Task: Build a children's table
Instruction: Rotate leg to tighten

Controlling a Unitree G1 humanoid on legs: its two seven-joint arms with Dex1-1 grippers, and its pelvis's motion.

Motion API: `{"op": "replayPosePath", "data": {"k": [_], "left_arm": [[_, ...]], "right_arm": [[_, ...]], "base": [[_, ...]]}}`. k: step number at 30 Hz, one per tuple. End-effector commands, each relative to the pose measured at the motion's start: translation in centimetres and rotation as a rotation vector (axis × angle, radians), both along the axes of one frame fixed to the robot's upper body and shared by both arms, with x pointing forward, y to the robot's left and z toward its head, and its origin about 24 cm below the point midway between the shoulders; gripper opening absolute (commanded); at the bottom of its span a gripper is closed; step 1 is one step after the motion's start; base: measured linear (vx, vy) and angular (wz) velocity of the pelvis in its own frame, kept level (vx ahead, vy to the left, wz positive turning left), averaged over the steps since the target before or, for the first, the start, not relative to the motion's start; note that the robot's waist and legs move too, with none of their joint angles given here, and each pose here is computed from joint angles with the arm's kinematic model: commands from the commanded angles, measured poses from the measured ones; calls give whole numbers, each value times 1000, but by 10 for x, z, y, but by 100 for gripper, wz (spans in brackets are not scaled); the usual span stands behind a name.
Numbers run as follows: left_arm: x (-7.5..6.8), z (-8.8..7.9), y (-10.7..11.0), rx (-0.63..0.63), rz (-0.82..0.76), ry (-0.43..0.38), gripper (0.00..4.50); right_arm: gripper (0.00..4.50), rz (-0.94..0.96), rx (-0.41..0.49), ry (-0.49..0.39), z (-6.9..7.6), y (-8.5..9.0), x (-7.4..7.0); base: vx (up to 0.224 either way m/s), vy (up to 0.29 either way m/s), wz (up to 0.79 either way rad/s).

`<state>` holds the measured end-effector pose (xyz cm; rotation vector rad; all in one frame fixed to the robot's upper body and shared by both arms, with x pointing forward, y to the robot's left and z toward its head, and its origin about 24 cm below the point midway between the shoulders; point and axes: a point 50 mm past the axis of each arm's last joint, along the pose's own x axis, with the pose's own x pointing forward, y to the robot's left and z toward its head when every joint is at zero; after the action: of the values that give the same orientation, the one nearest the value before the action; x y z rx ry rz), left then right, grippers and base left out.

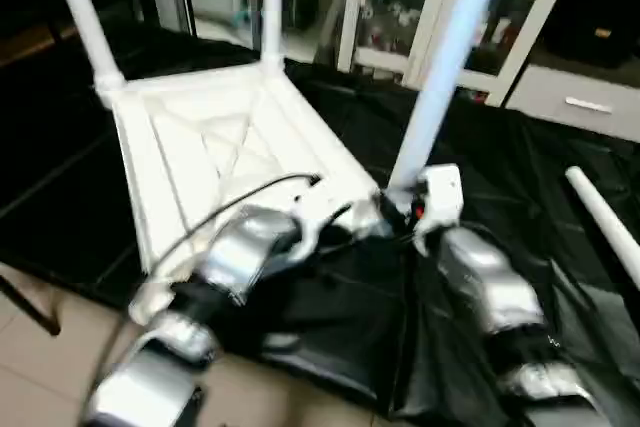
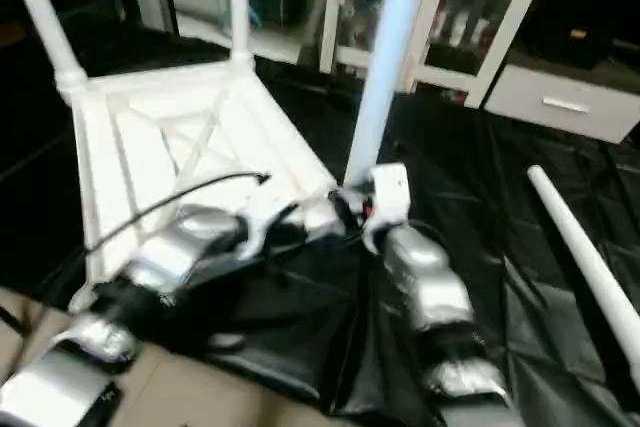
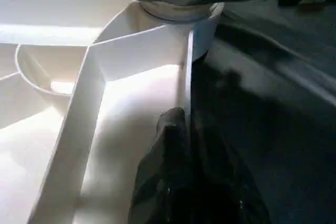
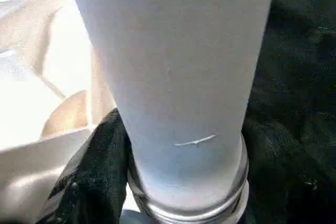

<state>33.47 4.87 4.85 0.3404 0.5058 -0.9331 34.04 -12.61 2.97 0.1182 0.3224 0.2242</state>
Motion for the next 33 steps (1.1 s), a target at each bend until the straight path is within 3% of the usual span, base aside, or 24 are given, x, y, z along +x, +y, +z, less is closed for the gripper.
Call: {"op": "replayPosePath", "data": {"k": [1, 6, 7, 9, 12, 13, 20, 29, 32, 33], "left_arm": [[10, 16, -5, -32, 62, -79, 0], [17, 28, -25, -79, 131, -163, 0], [17, 31, -28, -85, 123, -177, 0], [18, 30, -25, -75, 121, -181, 0], [19, 28, -21, -68, 124, -176, 0], [19, 27, -21, -67, 124, -176, 0], [18, 23, -2, -60, 105, -144, 0], [8, 17, 13, -23, -3, -96, 0], [-3, 8, 24, -4, -94, -24, 0], [-10, 6, 28, -5, -166, 1, 0]], "right_arm": [[264, -25, -58, 200, -43, 2, -20], [264, -264, -11, 225, -41, 21, -11], [264, -285, 58, 189, -33, 27, -5], [264, -273, 101, 149, -26, 30, -1], [264, -178, 86, 50, -16, 33, 4], [319, -171, 87, 41, -15, 33, 4], [376, -118, 86, -85, 3, 14, 9], [446, 106, 95, -118, 17, -3, 1], [446, 317, 49, -134, 26, -19, -11], [446, 482, -10, -115, 28, -26, -22]], "base": [[0, 0, 0], [0, 0, 0], [0, 0, 0], [0, 0, 0], [0, 0, 0], [0, 0, 0], [0, 0, 0], [0, 0, 0], [0, 0, 0], [0, 0, 0]]}}
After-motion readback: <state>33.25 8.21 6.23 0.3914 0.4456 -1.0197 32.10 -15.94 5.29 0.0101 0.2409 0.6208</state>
